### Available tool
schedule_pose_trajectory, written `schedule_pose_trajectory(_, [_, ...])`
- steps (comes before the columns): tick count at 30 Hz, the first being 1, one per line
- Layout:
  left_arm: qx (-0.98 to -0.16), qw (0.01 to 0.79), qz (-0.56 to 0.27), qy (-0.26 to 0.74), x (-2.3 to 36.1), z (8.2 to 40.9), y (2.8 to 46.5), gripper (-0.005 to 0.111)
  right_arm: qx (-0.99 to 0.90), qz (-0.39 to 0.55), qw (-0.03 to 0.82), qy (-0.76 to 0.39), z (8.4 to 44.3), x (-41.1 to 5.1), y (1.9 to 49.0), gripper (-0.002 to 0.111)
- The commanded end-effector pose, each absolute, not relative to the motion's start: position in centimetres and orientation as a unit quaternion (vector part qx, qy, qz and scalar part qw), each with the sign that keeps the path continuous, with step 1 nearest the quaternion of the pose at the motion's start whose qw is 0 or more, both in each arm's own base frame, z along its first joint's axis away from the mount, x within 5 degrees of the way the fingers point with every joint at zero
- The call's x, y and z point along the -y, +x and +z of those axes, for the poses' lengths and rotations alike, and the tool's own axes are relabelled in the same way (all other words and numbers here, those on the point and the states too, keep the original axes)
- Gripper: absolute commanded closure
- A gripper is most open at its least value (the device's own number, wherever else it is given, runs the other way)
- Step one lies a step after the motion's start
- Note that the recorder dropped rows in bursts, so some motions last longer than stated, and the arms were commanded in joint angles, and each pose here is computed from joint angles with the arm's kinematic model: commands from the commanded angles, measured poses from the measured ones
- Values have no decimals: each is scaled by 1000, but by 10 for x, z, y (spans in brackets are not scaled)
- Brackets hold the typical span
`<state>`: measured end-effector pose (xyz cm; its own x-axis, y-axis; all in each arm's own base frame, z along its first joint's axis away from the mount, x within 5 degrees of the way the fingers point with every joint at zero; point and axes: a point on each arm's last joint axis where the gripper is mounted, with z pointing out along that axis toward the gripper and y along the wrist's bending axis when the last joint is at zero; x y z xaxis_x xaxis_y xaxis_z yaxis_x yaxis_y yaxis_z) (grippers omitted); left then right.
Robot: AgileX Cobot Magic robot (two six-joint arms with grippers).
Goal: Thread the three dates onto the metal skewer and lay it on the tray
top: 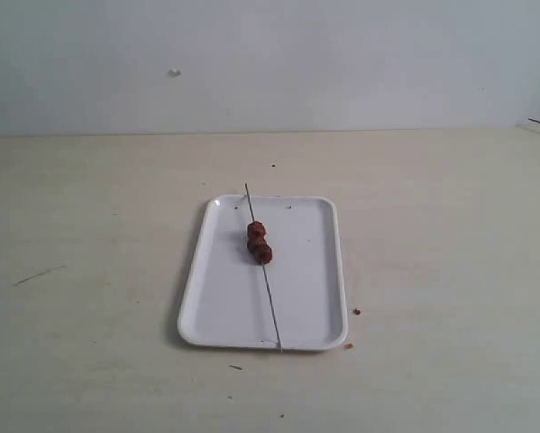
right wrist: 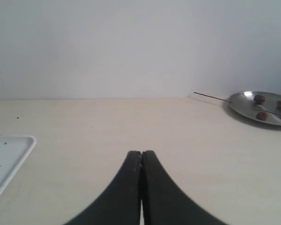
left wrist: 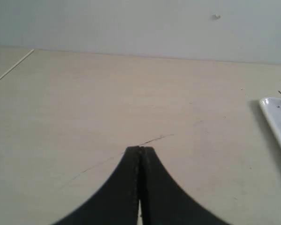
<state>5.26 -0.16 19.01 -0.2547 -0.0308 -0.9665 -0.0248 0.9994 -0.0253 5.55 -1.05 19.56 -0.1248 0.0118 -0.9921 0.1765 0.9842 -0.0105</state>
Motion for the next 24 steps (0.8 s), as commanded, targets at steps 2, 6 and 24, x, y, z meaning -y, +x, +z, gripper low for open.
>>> schedule_pose_trajectory(2, [-789, 614, -2, -20, 1, 190, 53, 107, -744, -64, 661, 67, 195, 11, 55, 108])
schedule_pose_trajectory(6, [-789, 614, -2, -20, 1, 190, 53, 107, -745, -62, 661, 69, 194, 11, 55, 108])
schedule_pose_trajectory(24, [-789, 614, -2, -20, 1, 190, 53, 107, -745, -60, 661, 71, 194, 11, 55, 108])
